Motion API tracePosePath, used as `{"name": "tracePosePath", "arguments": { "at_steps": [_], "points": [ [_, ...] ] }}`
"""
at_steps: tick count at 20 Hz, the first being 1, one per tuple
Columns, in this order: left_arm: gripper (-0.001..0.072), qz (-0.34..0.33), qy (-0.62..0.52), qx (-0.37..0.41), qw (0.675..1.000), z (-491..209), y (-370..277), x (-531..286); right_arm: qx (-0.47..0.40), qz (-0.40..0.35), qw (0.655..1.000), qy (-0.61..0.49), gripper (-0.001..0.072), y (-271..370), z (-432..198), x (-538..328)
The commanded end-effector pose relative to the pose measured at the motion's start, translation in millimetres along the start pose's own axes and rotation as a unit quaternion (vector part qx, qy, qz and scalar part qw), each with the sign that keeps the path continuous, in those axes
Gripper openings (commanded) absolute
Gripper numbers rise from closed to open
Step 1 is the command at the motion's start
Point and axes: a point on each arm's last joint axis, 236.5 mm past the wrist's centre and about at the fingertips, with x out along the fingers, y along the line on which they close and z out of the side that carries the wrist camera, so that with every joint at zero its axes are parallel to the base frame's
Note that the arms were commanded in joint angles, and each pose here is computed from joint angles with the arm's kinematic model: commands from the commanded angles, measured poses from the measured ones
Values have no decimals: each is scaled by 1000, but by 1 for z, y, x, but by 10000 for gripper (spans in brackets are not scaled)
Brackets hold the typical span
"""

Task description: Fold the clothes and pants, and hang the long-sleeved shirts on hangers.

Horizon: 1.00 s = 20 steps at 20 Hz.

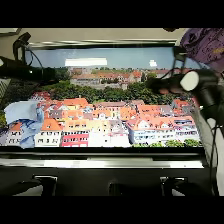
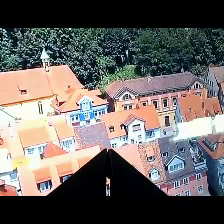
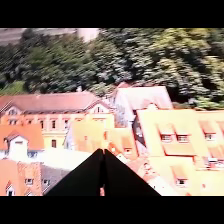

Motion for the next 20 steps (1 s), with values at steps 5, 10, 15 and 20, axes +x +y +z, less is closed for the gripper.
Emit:
{"name": "tracePosePath", "arguments": {
  "at_steps": [5, 10, 15, 20],
  "points": [
    [22, 30, -75, 29, 996, -18, 1, -45, -72, 49, 996, 20, 35, 73, -30, 3],
    [22, 30, -75, 29, 996, -18, 1, -44, -74, 48, 996, 16, 35, 73, -28, 4],
    [22, 30, -75, 29, 996, -18, 1, -44, -74, 48, 996, 16, 35, 73, -28, 4],
    [22, 30, -75, 29, 996, -18, 1, -44, -74, 48, 996, 15, 35, 73, -27, 4]
  ]
}}
